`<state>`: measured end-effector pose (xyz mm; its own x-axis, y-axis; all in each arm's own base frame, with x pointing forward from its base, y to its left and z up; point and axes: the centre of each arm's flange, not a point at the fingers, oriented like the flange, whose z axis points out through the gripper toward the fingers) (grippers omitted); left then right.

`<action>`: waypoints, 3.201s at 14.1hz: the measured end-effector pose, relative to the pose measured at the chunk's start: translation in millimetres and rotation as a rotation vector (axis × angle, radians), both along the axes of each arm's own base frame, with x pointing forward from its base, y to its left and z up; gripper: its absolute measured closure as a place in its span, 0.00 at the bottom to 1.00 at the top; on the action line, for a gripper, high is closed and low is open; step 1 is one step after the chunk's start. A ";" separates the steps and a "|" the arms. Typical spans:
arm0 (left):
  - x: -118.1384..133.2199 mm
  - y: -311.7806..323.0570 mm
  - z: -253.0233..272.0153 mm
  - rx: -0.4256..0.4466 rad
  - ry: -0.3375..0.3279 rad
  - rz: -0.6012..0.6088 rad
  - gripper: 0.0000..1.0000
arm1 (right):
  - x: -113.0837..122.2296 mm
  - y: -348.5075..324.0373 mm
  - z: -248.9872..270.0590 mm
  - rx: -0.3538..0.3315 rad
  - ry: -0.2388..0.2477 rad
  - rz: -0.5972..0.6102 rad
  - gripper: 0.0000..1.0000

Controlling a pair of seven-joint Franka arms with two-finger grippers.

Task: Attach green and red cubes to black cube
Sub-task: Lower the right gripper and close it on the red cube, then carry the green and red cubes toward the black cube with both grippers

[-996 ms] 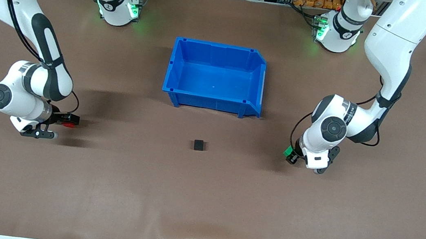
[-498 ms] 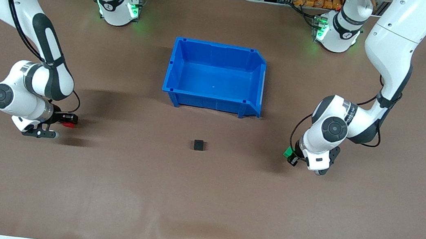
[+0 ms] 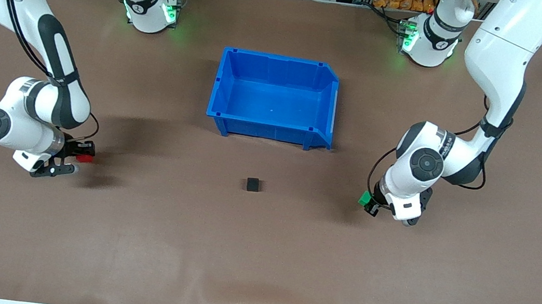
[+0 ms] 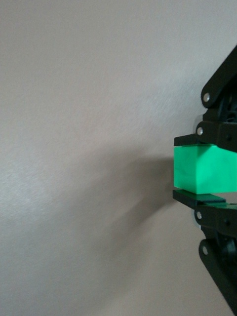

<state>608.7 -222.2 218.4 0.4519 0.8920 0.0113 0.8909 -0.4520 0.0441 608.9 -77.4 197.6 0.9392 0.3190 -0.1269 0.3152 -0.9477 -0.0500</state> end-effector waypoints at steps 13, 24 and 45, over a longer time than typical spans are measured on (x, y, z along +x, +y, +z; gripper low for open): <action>-6.5 -129.9 38.2 -0.132 -0.017 0.263 0.60 | 40.3 106.7 38.2 0.073 -0.089 0.904 0.60; -11.5 -216.6 23.7 -0.177 0.051 0.460 0.60 | 28.0 285.0 27.5 0.132 -0.114 1.017 0.60; -40.7 -283.6 -29.3 -0.091 0.029 0.468 0.60 | 17.1 371.5 19.9 0.120 -0.131 0.947 0.60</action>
